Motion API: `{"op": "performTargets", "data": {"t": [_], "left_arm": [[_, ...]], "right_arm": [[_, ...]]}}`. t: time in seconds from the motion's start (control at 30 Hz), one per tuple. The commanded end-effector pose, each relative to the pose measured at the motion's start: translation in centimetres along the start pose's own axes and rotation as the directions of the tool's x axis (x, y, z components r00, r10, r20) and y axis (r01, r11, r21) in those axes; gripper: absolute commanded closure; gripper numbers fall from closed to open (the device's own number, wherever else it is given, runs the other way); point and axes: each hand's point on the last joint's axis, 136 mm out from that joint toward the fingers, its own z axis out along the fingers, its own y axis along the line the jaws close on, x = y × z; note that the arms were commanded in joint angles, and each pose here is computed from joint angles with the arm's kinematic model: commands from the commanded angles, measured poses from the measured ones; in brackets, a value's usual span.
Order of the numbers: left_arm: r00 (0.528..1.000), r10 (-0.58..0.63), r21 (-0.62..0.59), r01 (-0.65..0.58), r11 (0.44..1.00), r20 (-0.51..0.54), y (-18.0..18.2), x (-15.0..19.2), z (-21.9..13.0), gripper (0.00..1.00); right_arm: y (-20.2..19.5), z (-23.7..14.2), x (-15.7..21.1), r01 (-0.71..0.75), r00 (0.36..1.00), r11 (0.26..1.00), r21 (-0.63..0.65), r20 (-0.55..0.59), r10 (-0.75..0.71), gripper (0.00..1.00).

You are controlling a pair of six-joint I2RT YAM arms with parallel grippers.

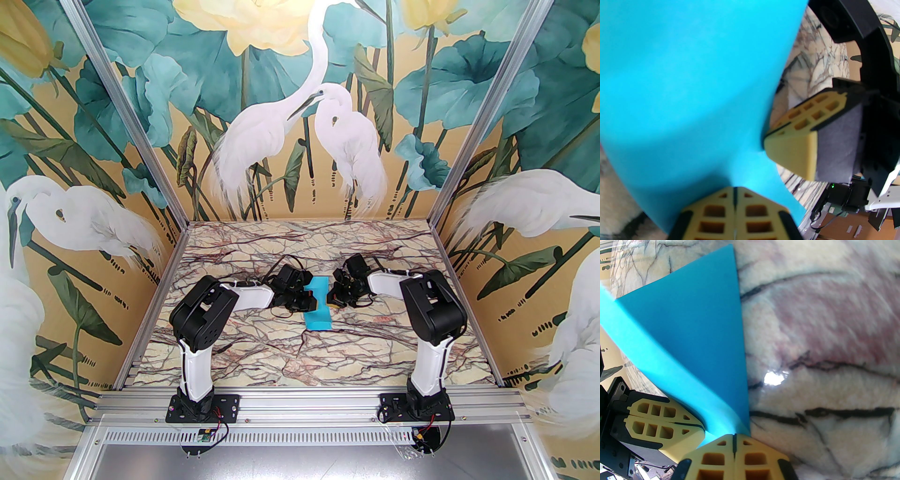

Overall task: Fold a paper plane with a square sheet of paper (fold left side to right side)
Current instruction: Hold the square sheet of paper at the center of the table.

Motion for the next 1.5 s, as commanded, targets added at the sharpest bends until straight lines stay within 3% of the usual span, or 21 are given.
{"op": "performTargets", "data": {"t": [0.0, 0.17, 0.53, 1.07, 1.47], "left_arm": [[0.998, -0.026, -0.118, 0.019, 0.993, -0.058, 3.4, 2.4, 1.4, 0.94], [0.998, -0.022, -0.121, 0.016, 0.993, -0.055, 3.3, 2.3, 1.3, 0.94], [0.998, -0.023, -0.123, 0.016, 0.992, -0.058, 3.3, 2.3, 1.3, 0.94], [0.997, 0.004, -0.109, -0.012, 0.994, -0.071, 2.6, 3.1, 0.9, 0.94], [0.996, 0.015, -0.092, -0.023, 0.995, -0.091, 2.7, 6.2, -0.4, 0.94]], "right_arm": [[3.3, -2.3, -1.8, 0.086, 0.992, 0.995, -0.041, 0.093, -0.082, 0.95], [4.7, -2.1, -3.0, 0.112, 0.988, 0.989, -0.095, 0.119, -0.101, 0.95], [5.2, 0.8, -4.9, 0.144, 0.986, 0.985, -0.091, 0.103, -0.134, 0.95], [-0.3, 4.3, -4.8, 0.038, 0.999, 0.996, 0.081, 0.021, -0.040, 0.96], [-1.8, 5.3, -4.1, 0.006, 1.000, 0.994, 0.112, -0.007, -0.006, 0.96]]}}
